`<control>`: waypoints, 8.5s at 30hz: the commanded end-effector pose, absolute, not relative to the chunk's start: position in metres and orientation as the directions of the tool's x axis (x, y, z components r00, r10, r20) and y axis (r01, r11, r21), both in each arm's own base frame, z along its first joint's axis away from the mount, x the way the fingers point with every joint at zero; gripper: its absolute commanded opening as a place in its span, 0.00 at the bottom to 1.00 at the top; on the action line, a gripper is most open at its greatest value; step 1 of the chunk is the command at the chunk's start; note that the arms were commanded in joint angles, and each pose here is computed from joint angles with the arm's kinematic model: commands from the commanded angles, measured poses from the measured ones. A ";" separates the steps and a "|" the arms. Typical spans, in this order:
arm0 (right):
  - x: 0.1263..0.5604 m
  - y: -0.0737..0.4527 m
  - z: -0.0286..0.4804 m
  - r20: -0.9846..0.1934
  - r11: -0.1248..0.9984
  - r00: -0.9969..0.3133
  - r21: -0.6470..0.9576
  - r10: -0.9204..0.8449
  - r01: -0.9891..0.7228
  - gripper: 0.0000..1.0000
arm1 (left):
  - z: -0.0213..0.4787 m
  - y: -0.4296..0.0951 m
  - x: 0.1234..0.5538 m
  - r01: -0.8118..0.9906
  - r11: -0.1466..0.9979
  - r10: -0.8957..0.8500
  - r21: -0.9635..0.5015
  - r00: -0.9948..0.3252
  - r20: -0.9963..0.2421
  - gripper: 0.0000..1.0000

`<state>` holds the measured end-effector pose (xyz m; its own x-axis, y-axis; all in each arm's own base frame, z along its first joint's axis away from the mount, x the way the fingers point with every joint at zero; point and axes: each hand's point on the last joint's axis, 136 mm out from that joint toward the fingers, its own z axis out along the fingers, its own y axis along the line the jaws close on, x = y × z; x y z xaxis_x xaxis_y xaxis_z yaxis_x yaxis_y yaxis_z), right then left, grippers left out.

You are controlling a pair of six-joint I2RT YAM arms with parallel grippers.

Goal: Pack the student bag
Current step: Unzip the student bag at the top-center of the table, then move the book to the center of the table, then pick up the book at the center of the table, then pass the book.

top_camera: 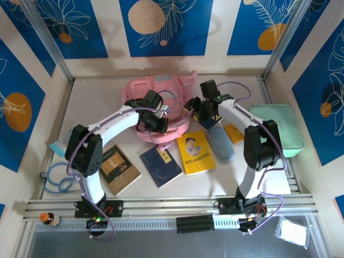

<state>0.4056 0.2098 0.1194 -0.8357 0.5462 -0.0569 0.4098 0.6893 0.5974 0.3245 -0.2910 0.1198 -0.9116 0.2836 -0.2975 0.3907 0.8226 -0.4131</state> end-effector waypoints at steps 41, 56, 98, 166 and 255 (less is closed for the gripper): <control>0.379 0.204 0.075 -0.041 0.705 -0.760 0.409 0.649 0.580 0.15 | 0.099 -0.203 0.294 0.385 0.905 0.354 -0.182 -0.917 -0.182 0.00; 0.389 0.214 0.089 -0.116 0.755 -0.823 0.486 0.556 0.441 0.12 | 0.072 -0.140 0.335 0.248 0.949 0.226 -0.197 -0.966 -0.128 0.00; 0.387 0.229 0.081 -0.114 0.793 -0.910 0.541 0.399 0.280 0.13 | 0.068 -0.012 0.457 0.210 0.930 0.287 0.303 -0.927 -0.240 0.11; 0.340 0.139 0.045 -0.176 0.858 -0.858 0.292 0.483 0.423 0.55 | 0.050 -0.367 0.305 0.019 0.868 -0.088 -0.497 -0.978 -0.191 0.59; 0.378 0.188 0.203 -0.182 0.450 -0.834 0.889 0.521 0.087 0.75 | 0.281 -0.285 0.428 0.250 0.537 -0.435 -0.806 -0.736 -0.518 0.00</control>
<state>0.3840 0.1740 0.1862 -0.8118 0.5375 -0.2283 0.1320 0.5497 0.8248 0.4183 -0.2950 0.2401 -0.7975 -0.3742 -0.4732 0.2048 0.5699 -0.7958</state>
